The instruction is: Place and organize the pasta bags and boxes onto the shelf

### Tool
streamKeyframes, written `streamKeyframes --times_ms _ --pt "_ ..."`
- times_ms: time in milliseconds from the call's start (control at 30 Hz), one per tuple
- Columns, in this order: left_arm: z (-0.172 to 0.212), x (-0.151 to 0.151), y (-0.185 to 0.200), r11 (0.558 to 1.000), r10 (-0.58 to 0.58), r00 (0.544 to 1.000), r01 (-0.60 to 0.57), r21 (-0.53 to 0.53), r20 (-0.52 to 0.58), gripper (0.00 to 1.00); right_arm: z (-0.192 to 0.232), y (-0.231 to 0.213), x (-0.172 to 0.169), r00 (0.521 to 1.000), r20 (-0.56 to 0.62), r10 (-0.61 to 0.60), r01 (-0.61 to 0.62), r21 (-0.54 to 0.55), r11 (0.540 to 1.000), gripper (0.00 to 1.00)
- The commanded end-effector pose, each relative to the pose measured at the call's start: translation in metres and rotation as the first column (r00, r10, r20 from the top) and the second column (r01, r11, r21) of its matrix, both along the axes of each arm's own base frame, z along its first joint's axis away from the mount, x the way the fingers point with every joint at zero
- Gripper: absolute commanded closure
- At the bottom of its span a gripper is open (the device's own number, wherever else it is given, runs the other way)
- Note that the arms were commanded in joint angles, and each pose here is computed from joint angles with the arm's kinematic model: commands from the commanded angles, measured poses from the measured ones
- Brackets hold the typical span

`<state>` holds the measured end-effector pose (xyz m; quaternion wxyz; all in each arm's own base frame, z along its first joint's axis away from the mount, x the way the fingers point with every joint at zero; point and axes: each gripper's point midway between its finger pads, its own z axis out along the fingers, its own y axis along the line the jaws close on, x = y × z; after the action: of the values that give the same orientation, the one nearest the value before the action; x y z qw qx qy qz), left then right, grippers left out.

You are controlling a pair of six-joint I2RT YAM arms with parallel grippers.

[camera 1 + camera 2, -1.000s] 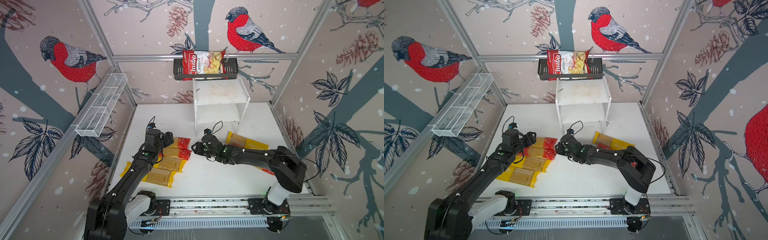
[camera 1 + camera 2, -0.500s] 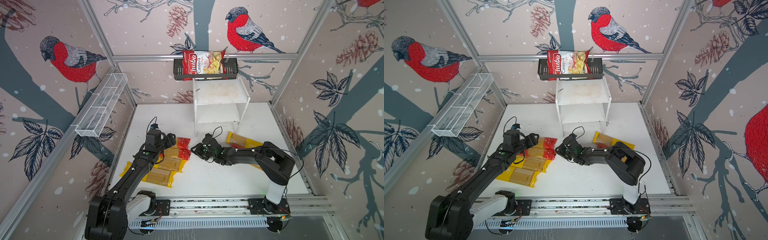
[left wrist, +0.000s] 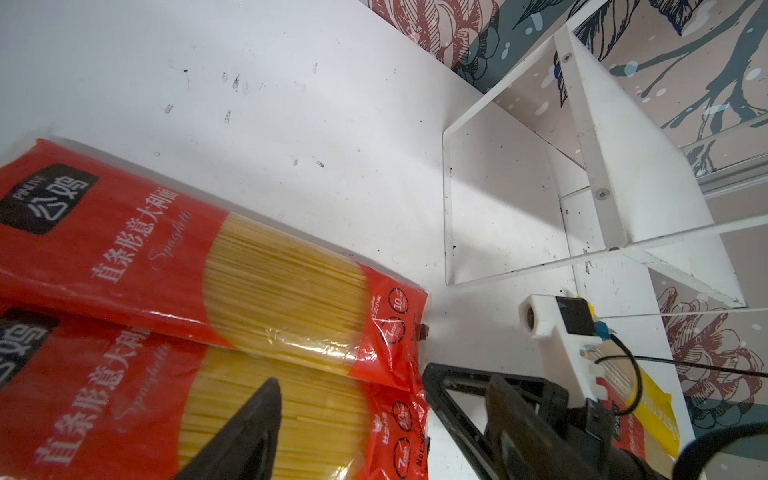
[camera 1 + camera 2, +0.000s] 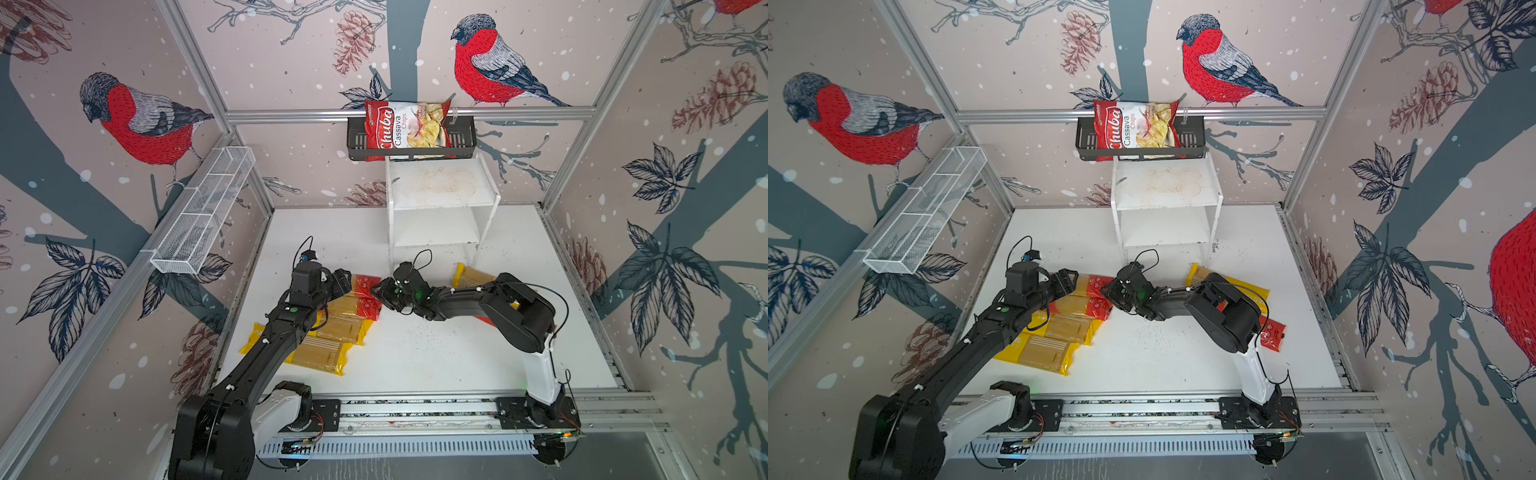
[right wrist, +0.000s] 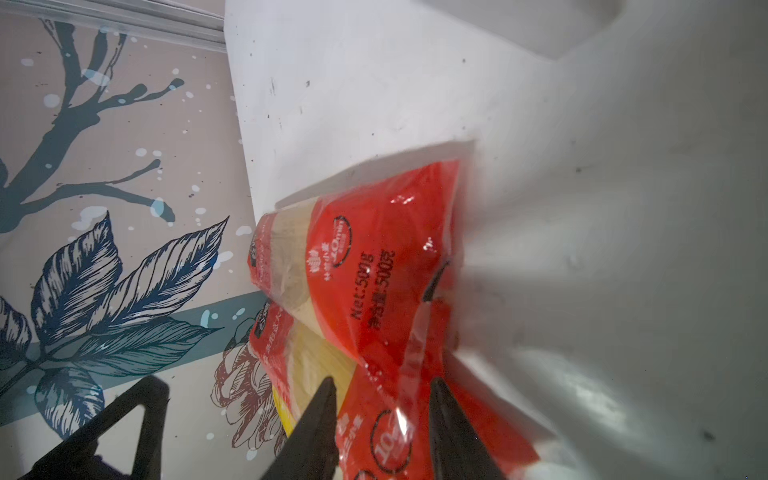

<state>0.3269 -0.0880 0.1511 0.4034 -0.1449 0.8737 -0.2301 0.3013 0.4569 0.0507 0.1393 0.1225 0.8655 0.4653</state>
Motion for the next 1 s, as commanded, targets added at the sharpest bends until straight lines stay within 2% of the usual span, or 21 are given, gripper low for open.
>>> streamKeyframes --times_ms 0,267,500,600,800,900,967 --pt "0.008 0.005 0.002 0.999 -0.008 1.000 0.007 0.039 0.016 0.24 0.007 0.012 0.007 1.000 0.007 -0.003 0.003 0.029 1.000 0.63" --pt "0.008 0.007 0.002 0.999 -0.006 1.000 0.005 0.033 0.020 0.23 0.004 0.010 0.008 1.000 -0.013 -0.022 0.023 0.016 1.000 0.82" --pt "0.012 0.006 0.003 0.999 -0.006 1.000 0.005 0.044 0.025 0.23 0.032 0.010 -0.004 1.000 -0.005 -0.005 0.006 0.090 0.996 0.97" --pt "0.017 0.005 0.003 0.999 -0.007 0.999 0.006 0.045 0.033 0.24 0.049 0.010 -0.006 1.000 0.008 0.000 -0.001 0.122 0.992 1.00" --pt "0.022 -0.007 0.007 0.999 0.001 1.000 -0.002 0.048 0.027 0.22 0.071 -0.004 -0.019 1.000 0.010 0.011 -0.013 0.163 0.987 1.00" --pt "0.022 -0.012 0.011 0.998 0.016 1.000 -0.017 0.057 0.023 0.20 0.071 -0.019 -0.031 0.999 -0.010 0.043 -0.041 0.149 0.988 1.00" --pt "0.022 -0.015 0.009 0.999 0.010 1.000 -0.010 0.043 0.014 0.19 0.062 -0.038 -0.039 0.997 -0.035 0.069 -0.065 0.103 0.993 1.00"
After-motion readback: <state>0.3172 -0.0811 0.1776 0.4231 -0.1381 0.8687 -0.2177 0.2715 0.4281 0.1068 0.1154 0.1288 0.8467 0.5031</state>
